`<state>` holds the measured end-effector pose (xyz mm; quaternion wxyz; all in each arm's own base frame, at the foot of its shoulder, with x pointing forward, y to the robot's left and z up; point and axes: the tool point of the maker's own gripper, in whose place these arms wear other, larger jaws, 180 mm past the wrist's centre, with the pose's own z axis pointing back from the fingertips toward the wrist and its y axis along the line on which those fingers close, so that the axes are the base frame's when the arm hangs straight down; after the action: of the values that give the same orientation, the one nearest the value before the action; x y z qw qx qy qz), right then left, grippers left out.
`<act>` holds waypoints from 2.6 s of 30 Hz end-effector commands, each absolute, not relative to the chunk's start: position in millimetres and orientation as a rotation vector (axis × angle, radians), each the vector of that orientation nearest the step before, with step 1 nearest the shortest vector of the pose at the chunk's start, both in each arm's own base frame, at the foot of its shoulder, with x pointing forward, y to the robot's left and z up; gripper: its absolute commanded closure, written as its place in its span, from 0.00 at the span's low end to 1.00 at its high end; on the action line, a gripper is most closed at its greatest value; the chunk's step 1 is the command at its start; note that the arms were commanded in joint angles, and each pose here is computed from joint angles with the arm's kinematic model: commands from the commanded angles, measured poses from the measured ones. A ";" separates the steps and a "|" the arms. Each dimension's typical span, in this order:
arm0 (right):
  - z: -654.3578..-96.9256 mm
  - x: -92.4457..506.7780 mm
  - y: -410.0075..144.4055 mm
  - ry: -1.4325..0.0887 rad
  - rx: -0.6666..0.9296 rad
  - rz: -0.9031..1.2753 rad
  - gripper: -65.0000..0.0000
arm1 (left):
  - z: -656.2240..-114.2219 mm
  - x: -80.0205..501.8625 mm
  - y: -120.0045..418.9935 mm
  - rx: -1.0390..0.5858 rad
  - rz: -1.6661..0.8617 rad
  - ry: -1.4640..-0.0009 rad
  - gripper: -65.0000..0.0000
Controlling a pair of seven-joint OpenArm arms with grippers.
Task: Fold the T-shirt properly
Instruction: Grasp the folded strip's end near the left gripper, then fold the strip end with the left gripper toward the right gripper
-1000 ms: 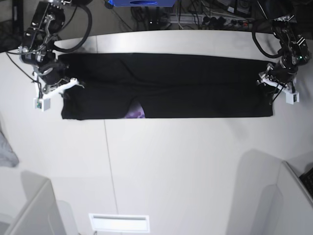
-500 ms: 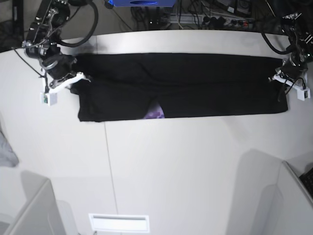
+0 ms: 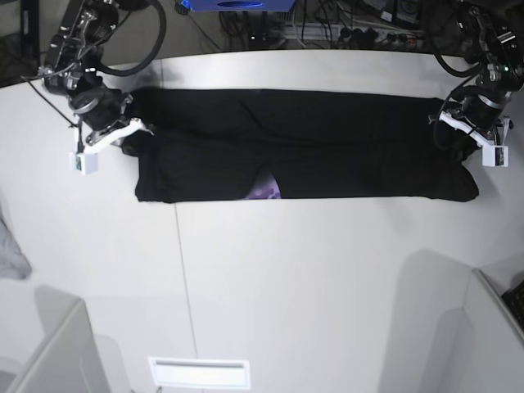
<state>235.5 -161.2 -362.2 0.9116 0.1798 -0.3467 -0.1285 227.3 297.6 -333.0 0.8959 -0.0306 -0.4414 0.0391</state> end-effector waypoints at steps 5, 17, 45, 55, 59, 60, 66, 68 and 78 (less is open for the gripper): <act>-351.6 243.1 -161.8 -0.761 0.379 -0.256 1.00 | -323.5 235.9 247.5 -0.154 -0.033 -0.946 1.00; -352.9 241.4 -162.5 -0.756 0.375 -0.257 1.00 | -344.4 242.4 175.4 -0.315 -0.055 -0.891 1.00; -361.4 227.6 -213.9 -0.755 0.287 -0.397 1.00 | -361.4 258.0 38.0 -0.584 -0.097 -0.785 1.00; -359.6 230.5 -213.6 -0.764 0.289 -0.394 1.00 | -367.8 261.5 39.3 -0.578 -0.094 -0.772 1.00; -359.6 231.2 -213.2 -0.765 0.290 -0.393 1.00 | -368.6 260.4 39.3 -0.578 -0.093 -0.769 1.00; -359.6 231.2 -213.2 -0.765 0.290 -0.393 1.00 | -368.6 260.4 39.3 -0.578 -0.093 -0.769 0.95; -360.2 230.8 -212.3 -0.760 0.292 -0.392 1.00 | -365.7 262.0 30.4 -0.603 -0.075 -0.775 0.46; -360.2 230.8 -212.3 -0.760 0.292 -0.392 1.00 | -363.7 262.3 23.6 -0.622 -0.063 -0.778 0.38; -360.1 230.4 -212.1 -0.758 0.292 -0.388 0.88 | -343.7 260.5 -9.1 -0.691 -0.140 -0.803 0.36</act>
<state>224.8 -209.8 -369.4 0.9055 0.1415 -0.3488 -0.1960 254.0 -9.8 -357.2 0.8726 -0.3233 -0.3601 -0.0662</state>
